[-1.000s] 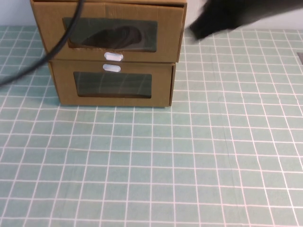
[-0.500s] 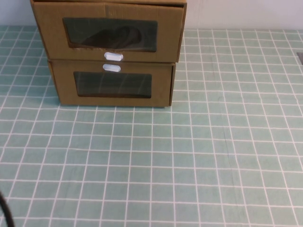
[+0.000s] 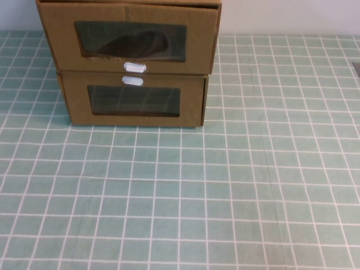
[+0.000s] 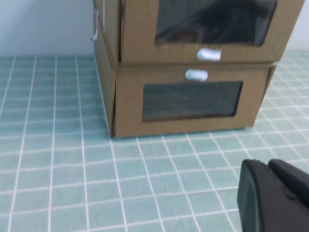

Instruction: Close the shoe box

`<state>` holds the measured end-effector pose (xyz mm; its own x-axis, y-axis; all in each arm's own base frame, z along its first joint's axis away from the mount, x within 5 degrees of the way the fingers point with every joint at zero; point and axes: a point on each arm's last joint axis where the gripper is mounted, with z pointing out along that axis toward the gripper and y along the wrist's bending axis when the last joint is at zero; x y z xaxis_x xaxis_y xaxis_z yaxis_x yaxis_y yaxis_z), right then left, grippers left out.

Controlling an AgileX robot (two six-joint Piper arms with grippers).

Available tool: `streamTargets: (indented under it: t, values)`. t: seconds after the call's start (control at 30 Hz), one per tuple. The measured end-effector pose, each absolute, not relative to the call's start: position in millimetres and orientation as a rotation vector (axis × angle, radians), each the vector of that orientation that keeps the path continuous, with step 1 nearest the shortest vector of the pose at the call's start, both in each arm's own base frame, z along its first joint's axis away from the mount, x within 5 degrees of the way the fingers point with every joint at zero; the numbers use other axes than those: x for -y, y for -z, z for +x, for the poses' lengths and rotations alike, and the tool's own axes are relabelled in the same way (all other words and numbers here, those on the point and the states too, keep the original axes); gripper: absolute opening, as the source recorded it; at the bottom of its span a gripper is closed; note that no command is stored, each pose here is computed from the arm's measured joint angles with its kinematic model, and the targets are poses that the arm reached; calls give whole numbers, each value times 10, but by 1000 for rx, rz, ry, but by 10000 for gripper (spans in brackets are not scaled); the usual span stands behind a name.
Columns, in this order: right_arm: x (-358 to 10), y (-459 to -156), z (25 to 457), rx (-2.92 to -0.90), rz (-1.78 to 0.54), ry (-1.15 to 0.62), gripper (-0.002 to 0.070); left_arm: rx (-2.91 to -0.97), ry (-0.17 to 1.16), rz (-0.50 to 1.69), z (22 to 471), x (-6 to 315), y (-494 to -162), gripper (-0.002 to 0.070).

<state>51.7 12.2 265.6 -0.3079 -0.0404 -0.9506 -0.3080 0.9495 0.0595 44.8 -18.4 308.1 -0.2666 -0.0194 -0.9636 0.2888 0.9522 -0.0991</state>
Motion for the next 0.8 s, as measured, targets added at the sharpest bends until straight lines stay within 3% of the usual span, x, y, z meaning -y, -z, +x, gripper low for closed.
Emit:
streamTargets:
  t: [0.2,0.8]
  values:
    - [-75,-2533,469,-1841,-266,-234,-14,-1837,298,184,532,197,-2839,-5]
    - [-76,-2524,469,-1839,-266,-236,-14,-1824,300,179,535,196,-2848,-5]
